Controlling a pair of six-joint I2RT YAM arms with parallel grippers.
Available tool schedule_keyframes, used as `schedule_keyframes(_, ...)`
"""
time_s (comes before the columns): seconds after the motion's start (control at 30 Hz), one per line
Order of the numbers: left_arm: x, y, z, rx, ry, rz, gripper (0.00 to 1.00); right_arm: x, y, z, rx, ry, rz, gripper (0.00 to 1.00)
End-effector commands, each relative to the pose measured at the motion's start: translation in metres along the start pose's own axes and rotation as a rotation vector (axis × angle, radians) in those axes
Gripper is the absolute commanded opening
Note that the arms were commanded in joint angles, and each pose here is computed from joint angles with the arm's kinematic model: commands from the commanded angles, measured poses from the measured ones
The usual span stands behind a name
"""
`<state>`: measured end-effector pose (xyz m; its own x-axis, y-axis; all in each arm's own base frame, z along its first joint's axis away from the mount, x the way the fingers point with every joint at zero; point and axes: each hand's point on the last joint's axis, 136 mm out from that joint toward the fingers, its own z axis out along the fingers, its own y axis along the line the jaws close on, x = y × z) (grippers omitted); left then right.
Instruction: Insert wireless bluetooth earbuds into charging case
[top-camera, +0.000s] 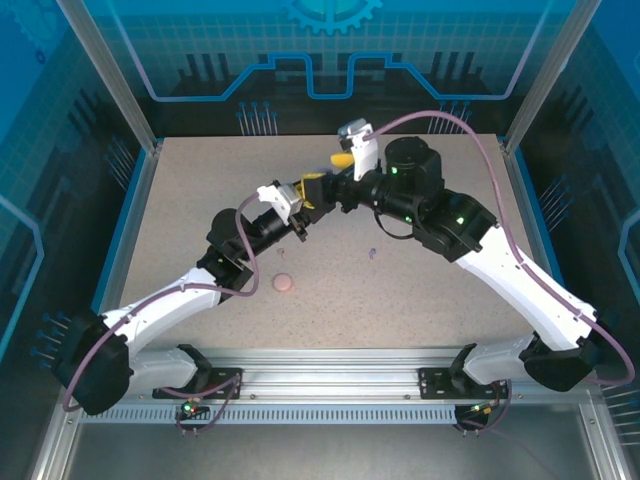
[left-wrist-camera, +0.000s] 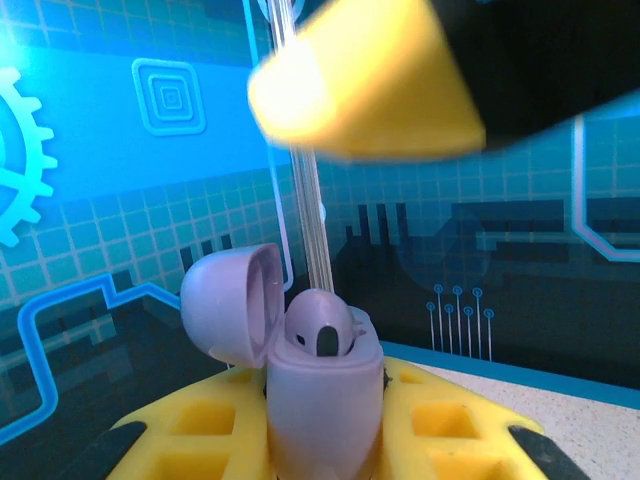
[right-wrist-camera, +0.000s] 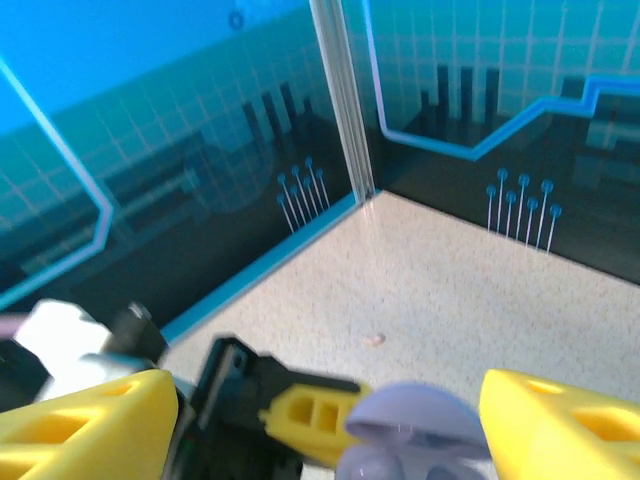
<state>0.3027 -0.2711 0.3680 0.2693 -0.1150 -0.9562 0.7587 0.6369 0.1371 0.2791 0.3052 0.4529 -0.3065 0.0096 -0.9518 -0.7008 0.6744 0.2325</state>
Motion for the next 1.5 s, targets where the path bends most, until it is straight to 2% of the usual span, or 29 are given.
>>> schedule_keyframes(0.0,-0.001,-0.004,-0.001,0.006,-0.026,-0.029,0.0,-0.034,-0.018,-0.028,0.079,-0.107,0.098,0.83)
schedule_keyframes(0.17,0.0,-0.003,-0.003,-0.001,-0.026,-0.029,0.0,-0.031,-0.064,-0.052,0.212,-0.124,0.247,0.85)
schedule_keyframes(0.3,0.0,-0.003,-0.003,-0.001,-0.027,-0.027,0.0,-0.008,-0.089,-0.05,0.276,-0.057,0.316,0.84)
schedule_keyframes(0.37,-0.002,-0.003,-0.003,-0.003,-0.031,-0.024,0.0,0.013,-0.109,-0.049,0.359,-0.003,0.356,0.84)
schedule_keyframes(0.5,-0.005,-0.002,-0.003,-0.008,-0.027,-0.015,0.0,0.081,-0.161,-0.048,0.602,0.207,0.484,0.84)
schedule_keyframes(0.57,-0.005,-0.001,-0.004,-0.011,-0.026,-0.009,0.0,0.129,-0.185,-0.046,0.726,0.315,0.544,0.83)
schedule_keyframes(0.73,-0.01,-0.001,-0.008,-0.019,-0.042,-0.005,0.0,0.229,-0.22,-0.037,0.918,0.509,0.667,0.82)
schedule_keyframes(0.9,-0.013,-0.001,-0.013,-0.028,-0.048,-0.003,0.0,0.29,-0.234,-0.013,0.974,0.654,0.718,0.79)
schedule_keyframes(1.0,-0.015,0.0,-0.016,-0.035,-0.051,-0.003,0.0,0.316,-0.238,0.003,0.979,0.724,0.741,0.73)
schedule_keyframes(1.23,-0.015,0.0,-0.019,-0.041,-0.053,0.0,0.0,0.353,-0.24,0.027,0.953,0.821,0.78,0.57)
schedule_keyframes(1.47,-0.015,0.0,-0.019,-0.039,-0.056,0.001,0.0,0.372,-0.24,0.04,0.927,0.872,0.788,0.55)
